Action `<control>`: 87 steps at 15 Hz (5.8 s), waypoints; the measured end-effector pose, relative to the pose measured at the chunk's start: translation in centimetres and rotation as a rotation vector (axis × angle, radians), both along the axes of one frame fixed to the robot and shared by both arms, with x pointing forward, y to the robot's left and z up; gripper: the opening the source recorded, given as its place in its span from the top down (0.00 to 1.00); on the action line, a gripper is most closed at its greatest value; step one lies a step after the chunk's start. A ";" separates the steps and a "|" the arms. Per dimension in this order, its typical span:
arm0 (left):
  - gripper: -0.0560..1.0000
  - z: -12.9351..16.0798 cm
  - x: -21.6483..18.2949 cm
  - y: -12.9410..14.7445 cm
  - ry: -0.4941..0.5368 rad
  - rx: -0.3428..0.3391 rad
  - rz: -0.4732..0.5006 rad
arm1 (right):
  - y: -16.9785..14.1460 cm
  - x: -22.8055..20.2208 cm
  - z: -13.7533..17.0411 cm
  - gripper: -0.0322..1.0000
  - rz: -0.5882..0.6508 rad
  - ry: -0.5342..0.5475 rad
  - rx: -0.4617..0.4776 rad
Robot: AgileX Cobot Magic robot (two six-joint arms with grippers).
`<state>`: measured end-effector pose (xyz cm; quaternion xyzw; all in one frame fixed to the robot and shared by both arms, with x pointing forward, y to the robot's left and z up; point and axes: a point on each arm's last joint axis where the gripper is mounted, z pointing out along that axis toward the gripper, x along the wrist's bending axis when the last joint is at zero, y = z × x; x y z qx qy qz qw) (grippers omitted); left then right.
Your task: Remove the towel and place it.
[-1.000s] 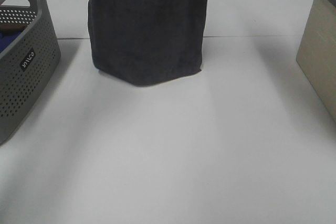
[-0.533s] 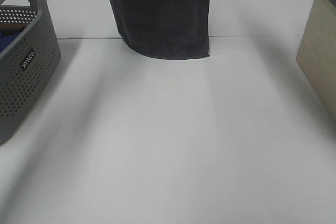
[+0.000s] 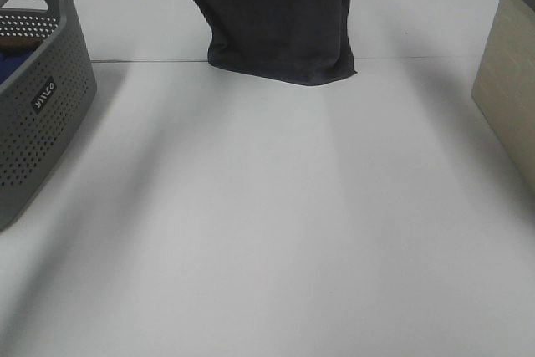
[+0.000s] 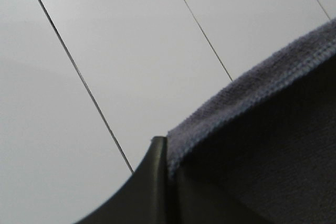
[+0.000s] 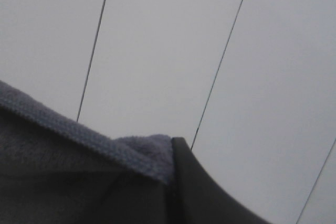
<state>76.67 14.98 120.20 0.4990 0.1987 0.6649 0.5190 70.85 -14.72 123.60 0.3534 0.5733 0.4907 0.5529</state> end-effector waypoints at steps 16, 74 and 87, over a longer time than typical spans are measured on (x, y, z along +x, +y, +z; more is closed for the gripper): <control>0.95 -5.0 -6.3 -1.7 1.247 0.014 0.051 | -1.3 -7.6 -4.4 0.96 0.002 1.021 -0.022; 0.95 -26.7 -36.8 -3.8 2.454 0.347 -0.228 | -7.3 -34.1 -27.3 0.96 -0.086 2.087 0.122; 0.95 -29.6 -33.9 -6.0 2.524 0.462 -0.203 | -5.9 -32.2 -31.2 0.92 0.008 2.182 0.118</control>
